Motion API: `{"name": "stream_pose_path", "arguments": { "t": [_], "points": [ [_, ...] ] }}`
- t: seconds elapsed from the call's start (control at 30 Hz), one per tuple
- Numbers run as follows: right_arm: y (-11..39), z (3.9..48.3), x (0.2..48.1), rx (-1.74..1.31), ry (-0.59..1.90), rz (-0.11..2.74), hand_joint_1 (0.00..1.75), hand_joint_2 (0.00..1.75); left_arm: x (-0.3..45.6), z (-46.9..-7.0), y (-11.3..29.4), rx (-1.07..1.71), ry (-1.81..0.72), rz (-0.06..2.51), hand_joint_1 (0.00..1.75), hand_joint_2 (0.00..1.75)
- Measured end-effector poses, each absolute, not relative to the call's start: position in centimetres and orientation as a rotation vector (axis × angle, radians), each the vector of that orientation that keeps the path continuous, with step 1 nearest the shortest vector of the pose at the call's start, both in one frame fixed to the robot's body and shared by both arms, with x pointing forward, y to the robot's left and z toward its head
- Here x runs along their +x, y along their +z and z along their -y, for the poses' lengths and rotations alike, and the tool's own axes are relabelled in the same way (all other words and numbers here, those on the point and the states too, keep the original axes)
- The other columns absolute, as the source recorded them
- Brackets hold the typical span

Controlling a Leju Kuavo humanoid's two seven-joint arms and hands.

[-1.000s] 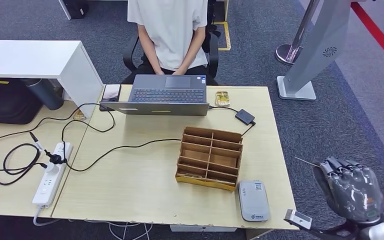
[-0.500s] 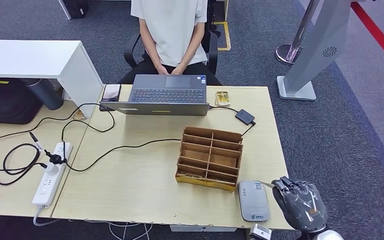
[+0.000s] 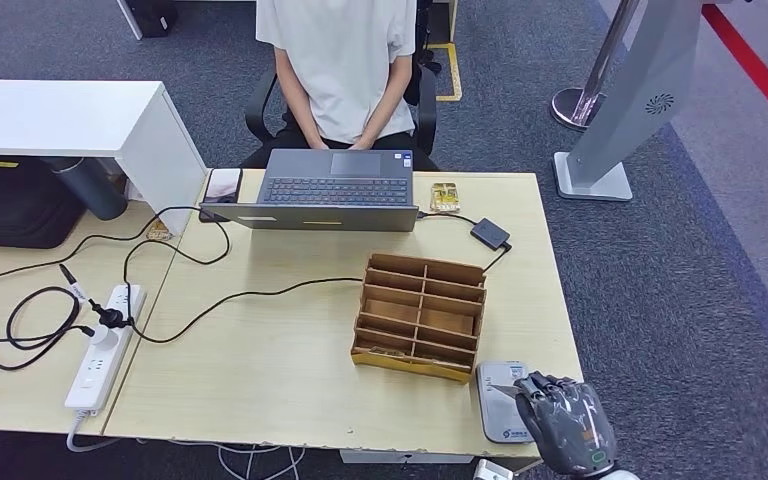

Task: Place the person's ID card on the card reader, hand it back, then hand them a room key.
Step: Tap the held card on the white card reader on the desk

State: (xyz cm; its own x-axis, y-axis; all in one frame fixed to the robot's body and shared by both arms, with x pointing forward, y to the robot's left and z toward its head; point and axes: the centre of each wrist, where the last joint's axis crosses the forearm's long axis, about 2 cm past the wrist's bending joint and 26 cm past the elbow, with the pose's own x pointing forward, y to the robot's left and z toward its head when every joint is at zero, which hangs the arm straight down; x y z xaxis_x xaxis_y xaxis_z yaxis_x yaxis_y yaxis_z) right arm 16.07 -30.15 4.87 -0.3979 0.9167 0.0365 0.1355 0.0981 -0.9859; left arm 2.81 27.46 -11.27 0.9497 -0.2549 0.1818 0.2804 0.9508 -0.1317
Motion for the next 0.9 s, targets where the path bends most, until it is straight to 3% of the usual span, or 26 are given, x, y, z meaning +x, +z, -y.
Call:
{"name": "stream_pose_path", "arguments": {
  "t": [0.3, 0.5, 0.9],
  "points": [
    [4.1, 29.3, 15.2, -1.046, 1.366, 1.618, 1.75, 1.75, 2.9, -27.5, -11.3, -0.154, -0.274, 0.155, 0.0, 1.75],
    [6.2, 29.7, 16.1, -1.114, 1.381, 1.69, 1.75, 1.75, 2.9, -27.5, -11.3, -0.152, -0.282, 0.152, 0.0, 1.75],
    [17.0, 31.4, 25.7, -1.325, 1.263, 1.952, 1.75, 1.75, 3.0, -27.6, -11.3, -0.151, -0.316, 0.147, 0.0, 1.75]
  ]
}}
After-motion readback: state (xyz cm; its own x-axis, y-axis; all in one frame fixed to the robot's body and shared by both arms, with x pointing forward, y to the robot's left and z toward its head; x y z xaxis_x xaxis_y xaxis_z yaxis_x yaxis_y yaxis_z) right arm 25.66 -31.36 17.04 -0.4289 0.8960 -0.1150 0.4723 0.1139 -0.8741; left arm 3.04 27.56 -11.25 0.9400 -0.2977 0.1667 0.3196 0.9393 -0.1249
